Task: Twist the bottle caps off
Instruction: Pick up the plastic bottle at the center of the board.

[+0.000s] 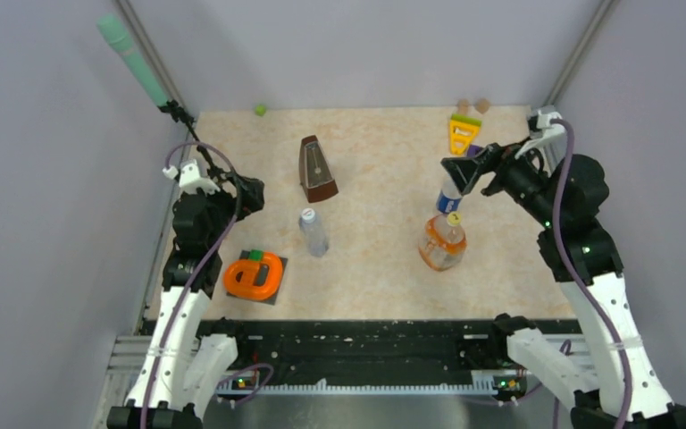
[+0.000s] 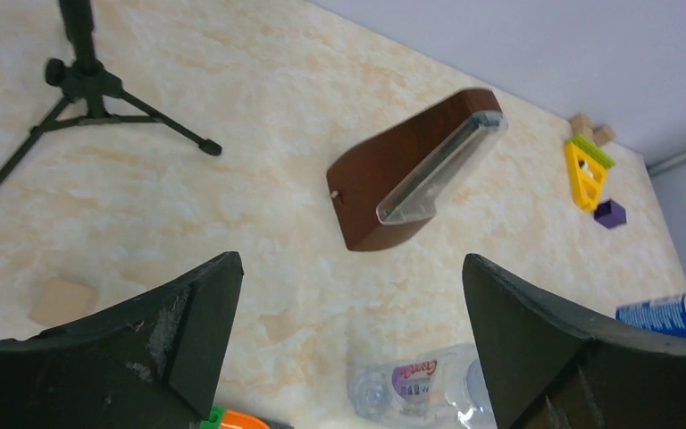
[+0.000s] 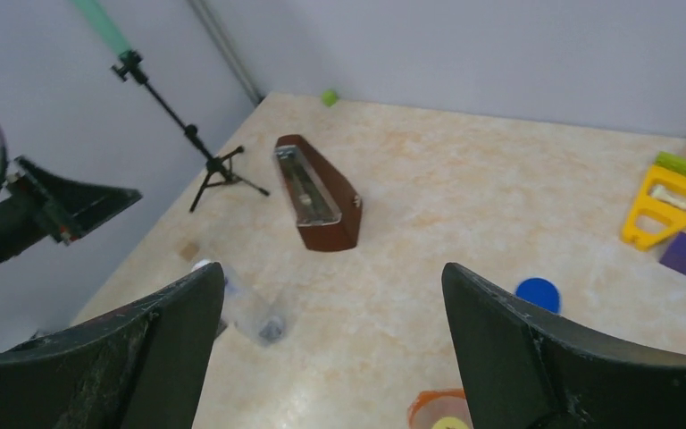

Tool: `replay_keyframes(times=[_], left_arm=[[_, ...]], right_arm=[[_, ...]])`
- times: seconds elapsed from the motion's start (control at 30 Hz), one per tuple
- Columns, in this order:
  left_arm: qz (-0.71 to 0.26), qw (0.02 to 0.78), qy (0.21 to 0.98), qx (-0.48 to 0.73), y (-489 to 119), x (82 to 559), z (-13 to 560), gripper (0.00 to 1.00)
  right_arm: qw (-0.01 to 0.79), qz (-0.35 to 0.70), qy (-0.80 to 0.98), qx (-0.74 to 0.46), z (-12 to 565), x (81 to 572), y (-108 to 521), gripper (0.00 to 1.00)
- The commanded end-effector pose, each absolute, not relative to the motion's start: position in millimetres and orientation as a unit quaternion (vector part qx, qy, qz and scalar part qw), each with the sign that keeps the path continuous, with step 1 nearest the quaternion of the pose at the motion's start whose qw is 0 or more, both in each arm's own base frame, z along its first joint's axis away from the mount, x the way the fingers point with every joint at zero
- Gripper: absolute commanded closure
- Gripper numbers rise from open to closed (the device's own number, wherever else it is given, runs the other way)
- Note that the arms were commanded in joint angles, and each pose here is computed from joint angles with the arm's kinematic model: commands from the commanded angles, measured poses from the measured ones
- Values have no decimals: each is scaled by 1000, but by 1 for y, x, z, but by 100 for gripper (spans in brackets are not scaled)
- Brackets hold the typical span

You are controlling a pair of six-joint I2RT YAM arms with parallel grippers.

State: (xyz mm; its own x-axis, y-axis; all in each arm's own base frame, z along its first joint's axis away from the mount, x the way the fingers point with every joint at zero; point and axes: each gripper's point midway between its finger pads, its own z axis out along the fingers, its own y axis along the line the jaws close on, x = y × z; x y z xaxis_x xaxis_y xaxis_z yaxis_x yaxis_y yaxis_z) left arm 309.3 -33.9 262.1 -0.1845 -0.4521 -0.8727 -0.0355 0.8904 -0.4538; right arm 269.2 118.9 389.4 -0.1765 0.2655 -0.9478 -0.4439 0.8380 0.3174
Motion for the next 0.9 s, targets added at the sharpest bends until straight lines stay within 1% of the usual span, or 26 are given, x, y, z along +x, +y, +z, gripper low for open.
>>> replay_keyframes(times=[0.0, 0.1, 0.23, 0.33, 0.47, 0.53, 0.8, 0.87], left_arm=[[-228, 627, 737, -112, -58, 306, 268, 2], [-241, 613, 744, -114, -63, 305, 257, 2], [-234, 604, 751, -127, -60, 305, 250, 3], [-216, 597, 758, -148, -52, 304, 245, 3], [-194, 597, 757, -178, -40, 301, 238, 3], [-188, 600, 754, -192, -36, 299, 235, 4], [-155, 600, 758, -206, -23, 295, 229, 4], [-142, 599, 756, -222, -17, 292, 229, 6]], right_arm=[[592, 321, 721, -164, 393, 252, 177, 10], [574, 285, 743, -192, 378, 252, 208, 10], [536, 274, 762, -237, 349, 248, 247, 11], [518, 285, 766, -251, 332, 243, 269, 10], [492, 339, 761, -252, 321, 238, 296, 10], [478, 365, 755, -261, 318, 235, 310, 11], [439, 343, 780, -285, 287, 239, 338, 10], [420, 338, 787, -299, 277, 237, 349, 9]])
